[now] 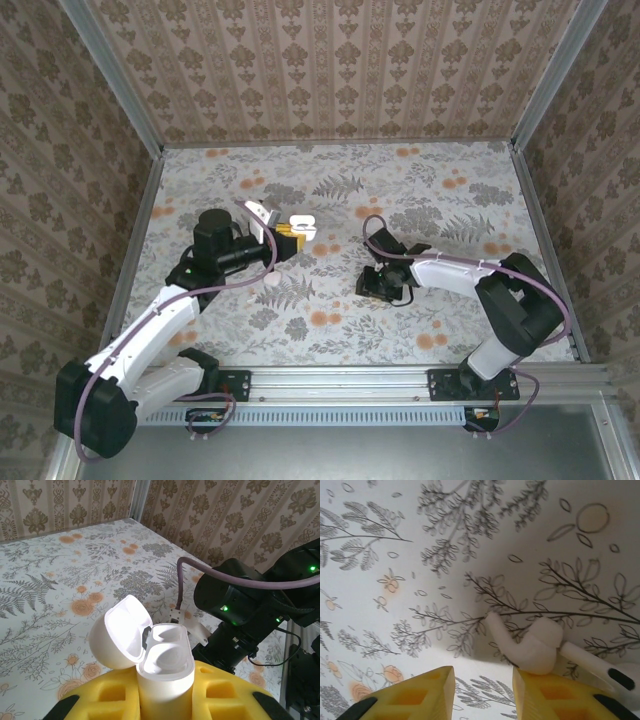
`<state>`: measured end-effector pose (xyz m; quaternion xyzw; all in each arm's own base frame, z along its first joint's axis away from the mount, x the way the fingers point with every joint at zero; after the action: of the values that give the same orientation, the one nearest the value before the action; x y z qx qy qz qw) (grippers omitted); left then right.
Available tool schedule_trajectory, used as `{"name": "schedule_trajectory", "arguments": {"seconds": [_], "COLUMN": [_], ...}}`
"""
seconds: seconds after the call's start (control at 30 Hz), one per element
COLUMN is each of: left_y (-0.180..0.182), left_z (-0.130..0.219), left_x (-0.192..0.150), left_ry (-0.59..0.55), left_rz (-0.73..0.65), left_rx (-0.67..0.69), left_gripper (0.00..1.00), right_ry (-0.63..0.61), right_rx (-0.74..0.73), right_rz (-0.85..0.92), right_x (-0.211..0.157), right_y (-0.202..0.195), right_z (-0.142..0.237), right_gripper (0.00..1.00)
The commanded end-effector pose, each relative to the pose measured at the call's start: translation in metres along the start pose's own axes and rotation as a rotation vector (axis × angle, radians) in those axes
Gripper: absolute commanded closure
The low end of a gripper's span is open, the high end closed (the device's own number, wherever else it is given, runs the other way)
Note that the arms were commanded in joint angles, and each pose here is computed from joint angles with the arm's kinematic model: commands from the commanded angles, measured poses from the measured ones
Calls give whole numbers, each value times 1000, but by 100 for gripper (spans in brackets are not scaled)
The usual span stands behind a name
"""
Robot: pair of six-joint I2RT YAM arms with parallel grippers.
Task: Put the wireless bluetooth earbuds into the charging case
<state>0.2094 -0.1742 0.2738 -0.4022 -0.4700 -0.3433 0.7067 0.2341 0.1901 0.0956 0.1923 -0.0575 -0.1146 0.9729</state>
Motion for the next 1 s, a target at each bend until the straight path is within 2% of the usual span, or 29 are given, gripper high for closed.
{"name": "schedule_trajectory", "arguments": {"seconds": [0.0,0.47,0.6,0.97], "left_y": [0,3,3,2], "left_z": [3,3,3,5], "left_x": [0,-3,-3,-2], "left_ry": [-1,12,12,15], "left_rz": [-29,-31,-34,-39], "left_rx": [6,14,17,19], "left_gripper": [100,100,100,100], "right_ry": [-23,0,1,-29], "right_rx": [-21,-183,-182,-149], "right_rz": [24,40,43,95], "right_x": [5,13,14,34], "right_y": [5,1,3,26], "right_z": [3,2,2,1], "right_gripper": [62,50,47,47]}}
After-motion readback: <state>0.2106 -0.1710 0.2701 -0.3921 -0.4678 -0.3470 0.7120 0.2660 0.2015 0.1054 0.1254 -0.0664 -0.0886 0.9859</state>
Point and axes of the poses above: each hand's point on the last joint's axis, 136 mm out from that joint toward the fingers, its own z axis back along the fingers, its own y axis along the line the jaws close on, x = y × z, the point moved 8 cm from there along z, back along the fingers, and after that the axes turned 4 degrees about -z, right-handed, at the moved point
